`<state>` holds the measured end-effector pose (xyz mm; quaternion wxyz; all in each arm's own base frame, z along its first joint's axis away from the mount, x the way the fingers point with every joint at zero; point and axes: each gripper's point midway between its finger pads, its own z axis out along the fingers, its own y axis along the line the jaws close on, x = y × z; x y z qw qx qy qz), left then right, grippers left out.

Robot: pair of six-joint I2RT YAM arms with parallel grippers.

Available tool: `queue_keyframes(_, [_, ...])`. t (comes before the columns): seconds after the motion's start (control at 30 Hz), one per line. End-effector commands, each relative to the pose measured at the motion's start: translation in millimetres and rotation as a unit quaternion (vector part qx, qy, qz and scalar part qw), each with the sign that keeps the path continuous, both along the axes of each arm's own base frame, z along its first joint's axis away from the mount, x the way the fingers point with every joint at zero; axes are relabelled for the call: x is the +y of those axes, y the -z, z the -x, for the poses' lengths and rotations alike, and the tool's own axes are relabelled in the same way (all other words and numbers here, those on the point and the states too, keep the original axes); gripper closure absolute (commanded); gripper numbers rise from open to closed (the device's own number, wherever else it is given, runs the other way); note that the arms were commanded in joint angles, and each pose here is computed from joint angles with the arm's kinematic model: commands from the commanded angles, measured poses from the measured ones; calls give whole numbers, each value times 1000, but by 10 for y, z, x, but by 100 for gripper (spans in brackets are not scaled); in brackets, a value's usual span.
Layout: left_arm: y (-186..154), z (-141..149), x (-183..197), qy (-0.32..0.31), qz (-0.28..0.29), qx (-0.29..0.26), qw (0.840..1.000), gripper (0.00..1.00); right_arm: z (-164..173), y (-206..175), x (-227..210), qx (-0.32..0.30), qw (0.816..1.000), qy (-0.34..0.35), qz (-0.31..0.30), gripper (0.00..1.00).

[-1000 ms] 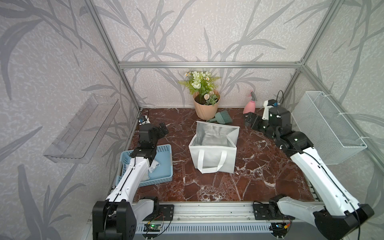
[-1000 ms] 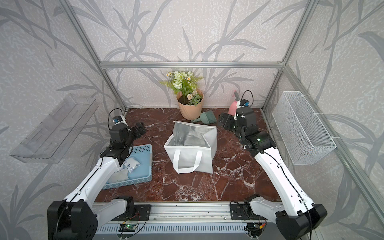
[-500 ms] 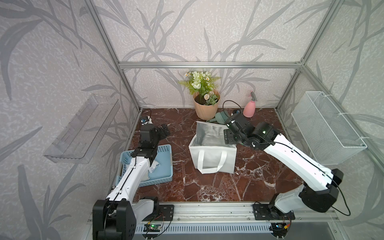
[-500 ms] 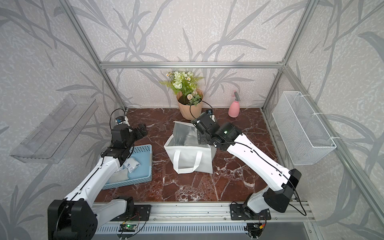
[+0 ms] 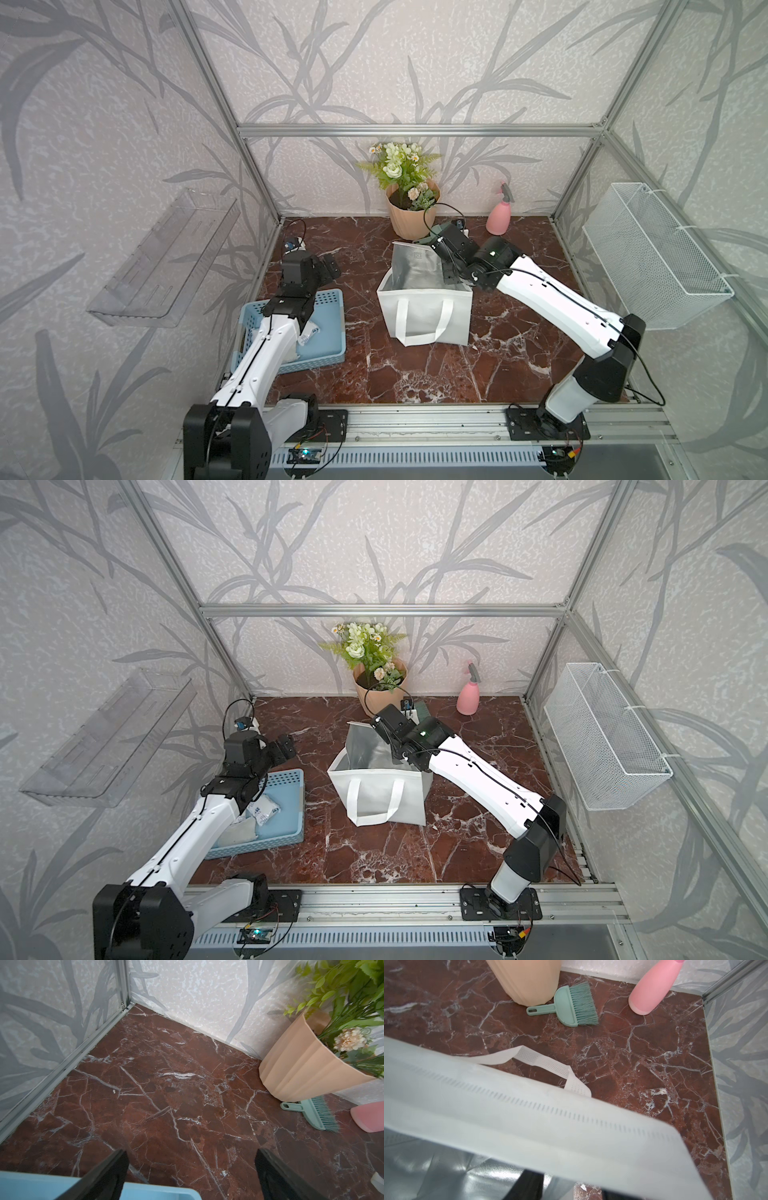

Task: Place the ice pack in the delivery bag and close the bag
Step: Adjust the delivery bag at the center of the board, then move the bin to the center of the board.

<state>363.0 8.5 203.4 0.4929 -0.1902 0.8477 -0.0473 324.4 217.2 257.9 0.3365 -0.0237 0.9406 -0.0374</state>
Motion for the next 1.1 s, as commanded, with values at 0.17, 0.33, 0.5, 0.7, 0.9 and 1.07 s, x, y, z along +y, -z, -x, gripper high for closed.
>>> queue_keyframes(0.17, [329,434,229,-53,-44,132,989,8,-68,-100,-67,-45,999,-17,-11,100])
queue_keyframes(0.33, [616,705,380,-84,-74,212,971,17,-52,-136,-82,-61,997,-33,-23,100])
queue_keyframes(0.5, [980,669,202,-44,-42,246,967,26,-35,-180,-103,-77,995,-39,-41,100])
queue_keyframes(0.7, [1384,387,-157,23,9,275,961,25,-17,-239,-183,-86,995,-36,-45,100])
queue_keyframes(0.9, [1551,17,-648,95,-4,279,956,26,17,-272,-286,-93,994,-26,-43,100])
queue_keyframes(1.07, [1508,-354,-1163,137,-1,260,956,25,13,-248,-411,-92,995,-11,-41,100])
